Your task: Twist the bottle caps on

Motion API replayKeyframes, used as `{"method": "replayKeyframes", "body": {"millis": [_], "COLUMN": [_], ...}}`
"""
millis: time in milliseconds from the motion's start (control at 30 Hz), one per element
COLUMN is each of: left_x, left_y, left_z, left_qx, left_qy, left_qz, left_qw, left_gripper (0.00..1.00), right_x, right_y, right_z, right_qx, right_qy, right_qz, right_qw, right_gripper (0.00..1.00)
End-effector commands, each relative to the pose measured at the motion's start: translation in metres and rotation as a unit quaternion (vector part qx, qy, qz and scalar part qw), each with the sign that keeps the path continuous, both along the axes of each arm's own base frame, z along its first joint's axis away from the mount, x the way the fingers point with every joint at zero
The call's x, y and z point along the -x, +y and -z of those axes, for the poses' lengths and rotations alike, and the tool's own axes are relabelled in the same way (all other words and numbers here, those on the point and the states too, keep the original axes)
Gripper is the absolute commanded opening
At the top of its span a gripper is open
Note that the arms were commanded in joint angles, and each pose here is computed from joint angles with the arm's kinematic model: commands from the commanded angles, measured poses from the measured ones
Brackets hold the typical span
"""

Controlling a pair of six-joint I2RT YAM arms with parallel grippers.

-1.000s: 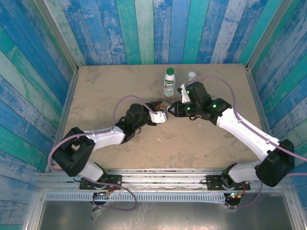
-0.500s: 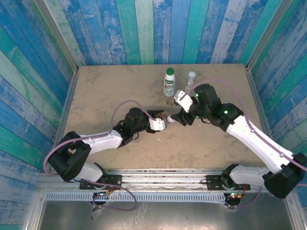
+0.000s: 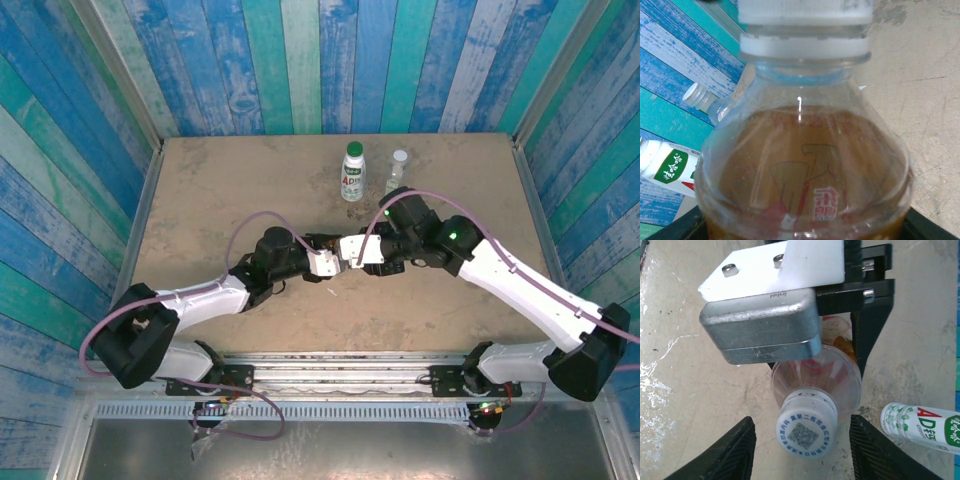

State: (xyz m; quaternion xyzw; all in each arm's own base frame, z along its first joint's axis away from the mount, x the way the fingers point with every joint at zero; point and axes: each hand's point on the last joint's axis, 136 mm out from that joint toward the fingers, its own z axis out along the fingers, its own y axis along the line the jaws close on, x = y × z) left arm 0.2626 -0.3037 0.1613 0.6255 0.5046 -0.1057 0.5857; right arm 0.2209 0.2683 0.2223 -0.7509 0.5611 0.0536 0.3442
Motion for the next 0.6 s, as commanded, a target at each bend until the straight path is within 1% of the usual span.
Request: {"method": "replayKeyframes", "body": {"millis": [0, 400, 433, 500, 567], "left_x": [0.004, 0.003, 0.002, -0.002, -0.009], "left_y": [-0.001, -0.001, 0.000, 0.000, 0.000], "left_z": [-0.016, -0.017, -0.018, -0.019, -0.019], "left_qx": [0.018, 0.018, 0.019, 0.020, 0.018], "left_qy": [-0.014, -0.016, -0.019, -0.023, -0.031], "left_qz": [0.010, 0.006, 0.003, -0.005, -0.019], "left_qw": [1.000, 1.000, 1.000, 1.000, 0.999], "left_gripper": [0.52, 0.52, 0.52, 0.52, 0.52], "right_x": [-0.001, -0.010, -0.011, -0.012, -0.022], "right_y": [-0.002, 0.001, 0.001, 0.004, 0.007], "right_z": [-0.002, 0.001, 0.000, -0.003, -0.009], "right_qx": [0.017, 0.022, 0.017, 0.000, -0.042], "right_qy": [-0.008, 0.001, 0.004, 0.016, 0.036], "right_qz": [-0.003, 0.020, 0.028, 0.052, 0.118], "right_qw": [1.000, 1.000, 0.999, 0.998, 0.991], "right_gripper": [0.48, 0.22, 0.21, 0.20, 0.18]}}
